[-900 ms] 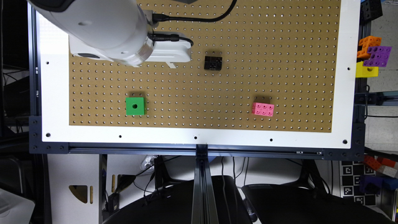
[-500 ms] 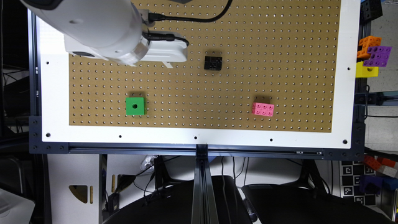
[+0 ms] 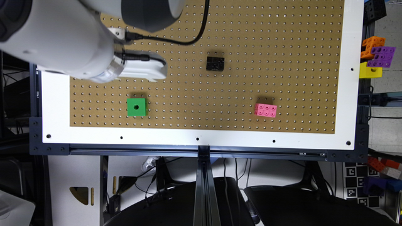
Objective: Pick up green block.
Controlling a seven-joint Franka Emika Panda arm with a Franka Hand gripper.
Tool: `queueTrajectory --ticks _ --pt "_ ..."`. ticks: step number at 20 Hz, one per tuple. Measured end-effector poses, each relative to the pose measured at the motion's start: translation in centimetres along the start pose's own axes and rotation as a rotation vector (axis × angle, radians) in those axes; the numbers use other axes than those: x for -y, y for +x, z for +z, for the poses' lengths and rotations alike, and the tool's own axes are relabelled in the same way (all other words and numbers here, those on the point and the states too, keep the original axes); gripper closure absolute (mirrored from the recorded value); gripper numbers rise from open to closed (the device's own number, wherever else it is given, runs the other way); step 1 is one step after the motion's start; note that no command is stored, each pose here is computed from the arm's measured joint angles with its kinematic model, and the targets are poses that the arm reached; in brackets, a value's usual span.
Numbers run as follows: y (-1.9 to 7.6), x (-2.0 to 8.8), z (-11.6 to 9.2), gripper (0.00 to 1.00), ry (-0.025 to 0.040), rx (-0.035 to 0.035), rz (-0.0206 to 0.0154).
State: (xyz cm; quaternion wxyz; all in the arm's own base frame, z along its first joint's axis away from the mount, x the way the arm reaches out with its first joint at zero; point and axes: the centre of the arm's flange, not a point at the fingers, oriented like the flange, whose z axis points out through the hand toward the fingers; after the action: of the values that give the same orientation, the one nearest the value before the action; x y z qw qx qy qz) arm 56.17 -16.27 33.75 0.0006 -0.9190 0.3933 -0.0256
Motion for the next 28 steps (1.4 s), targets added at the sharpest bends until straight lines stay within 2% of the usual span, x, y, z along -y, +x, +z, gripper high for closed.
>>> queueTrajectory --ticks 4,5,8,10,12,15,17,19,21,24,28 --pt "1.27 -0.3 0.0 0.00 0.0036 -0.0083 0.0044" --pt "1.74 -0.5 -0.1 0.00 0.0045 -0.0126 0.0045" --pt "3.52 -1.6 -0.1 0.00 0.0077 -0.0229 0.0017" --pt "4.49 -1.8 0.2 0.00 0.0084 -0.0253 -0.0009" --pt "4.81 -1.6 0.5 0.00 0.0086 -0.0250 -0.0025" --pt "4.82 -1.5 0.6 0.00 0.0083 -0.0238 -0.0036" --pt "4.79 -1.5 1.0 0.00 0.0061 -0.0189 -0.0045" --pt "4.76 -1.3 1.8 0.00 0.0033 -0.0115 -0.0068" --pt "4.81 -1.1 3.4 0.00 0.0023 -0.0060 -0.0095" --pt "5.27 -0.7 5.2 0.00 0.0029 -0.0039 -0.0107" --pt "5.84 -0.4 5.3 0.00 0.0053 -0.0073 -0.0112"
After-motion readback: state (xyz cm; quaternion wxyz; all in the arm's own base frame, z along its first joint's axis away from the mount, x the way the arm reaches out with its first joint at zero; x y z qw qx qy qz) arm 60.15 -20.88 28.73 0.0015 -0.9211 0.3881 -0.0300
